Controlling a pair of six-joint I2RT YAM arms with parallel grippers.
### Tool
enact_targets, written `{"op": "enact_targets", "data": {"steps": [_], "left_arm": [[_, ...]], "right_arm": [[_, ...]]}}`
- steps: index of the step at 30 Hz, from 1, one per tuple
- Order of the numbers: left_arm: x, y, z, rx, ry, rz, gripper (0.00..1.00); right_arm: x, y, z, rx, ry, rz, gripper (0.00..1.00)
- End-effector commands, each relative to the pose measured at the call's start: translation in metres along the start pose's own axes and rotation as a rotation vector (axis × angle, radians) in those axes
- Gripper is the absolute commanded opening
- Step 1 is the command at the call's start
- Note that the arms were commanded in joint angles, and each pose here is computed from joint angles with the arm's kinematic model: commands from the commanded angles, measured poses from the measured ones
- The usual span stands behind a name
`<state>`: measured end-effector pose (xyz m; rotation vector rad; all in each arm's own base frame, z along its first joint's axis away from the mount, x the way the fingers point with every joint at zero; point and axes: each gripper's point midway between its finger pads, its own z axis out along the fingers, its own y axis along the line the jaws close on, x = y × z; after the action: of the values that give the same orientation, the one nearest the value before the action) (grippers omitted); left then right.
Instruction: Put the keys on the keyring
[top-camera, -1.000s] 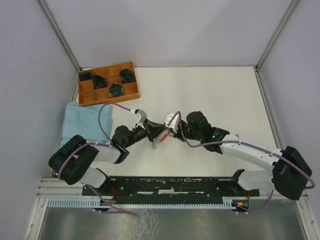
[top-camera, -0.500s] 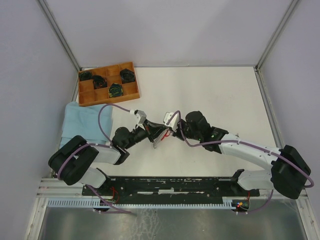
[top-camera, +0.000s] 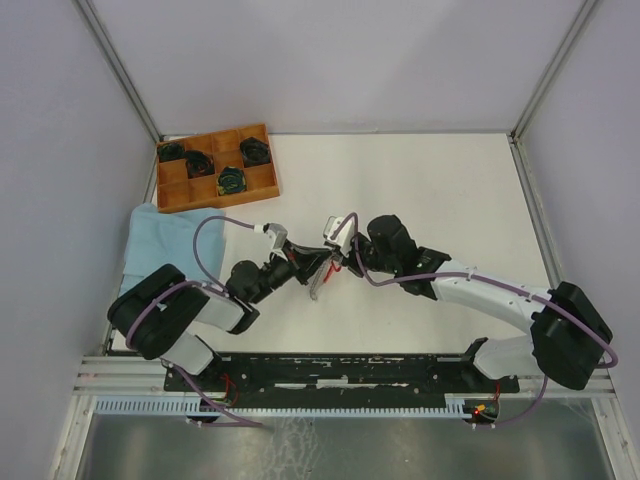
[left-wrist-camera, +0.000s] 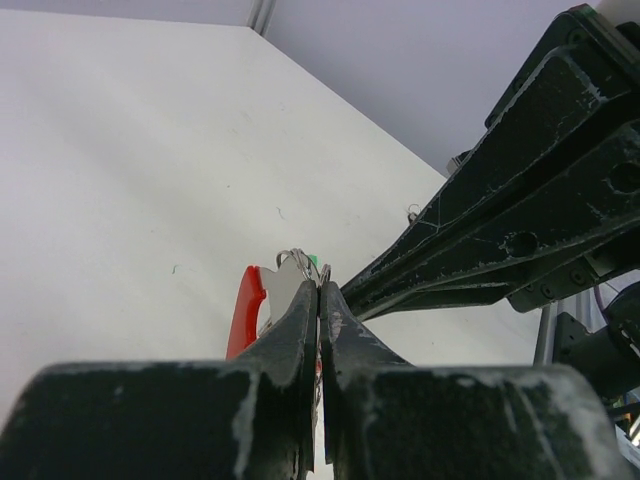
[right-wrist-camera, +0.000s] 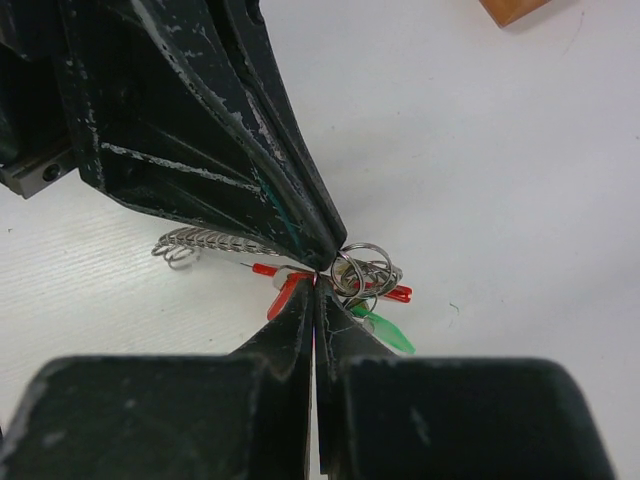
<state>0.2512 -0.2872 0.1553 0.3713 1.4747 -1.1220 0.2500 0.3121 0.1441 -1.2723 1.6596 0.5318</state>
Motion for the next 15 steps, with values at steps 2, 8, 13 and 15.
{"op": "enact_targets", "data": {"steps": [2,8,13,15], "left_arm": [[-0.022,-0.009,0.000,-0.001,-0.034,0.126,0.04],[-0.028,0.009,-0.005,-0.105,0.001,0.240,0.08],[-0.027,0.018,-0.006,-0.148,0.032,0.292,0.15],[-0.029,0.020,-0.009,-0.163,0.028,0.304,0.18]], "right_arm": [[-0.050,-0.028,-0.016,0.086,-0.150,-0.032,0.01],[-0.038,-0.037,-0.017,0.102,-0.117,0.008,0.01],[-0.029,-0.037,-0.009,0.089,-0.098,0.045,0.01],[-0.026,-0.038,-0.006,0.088,-0.094,0.058,0.01]]}}
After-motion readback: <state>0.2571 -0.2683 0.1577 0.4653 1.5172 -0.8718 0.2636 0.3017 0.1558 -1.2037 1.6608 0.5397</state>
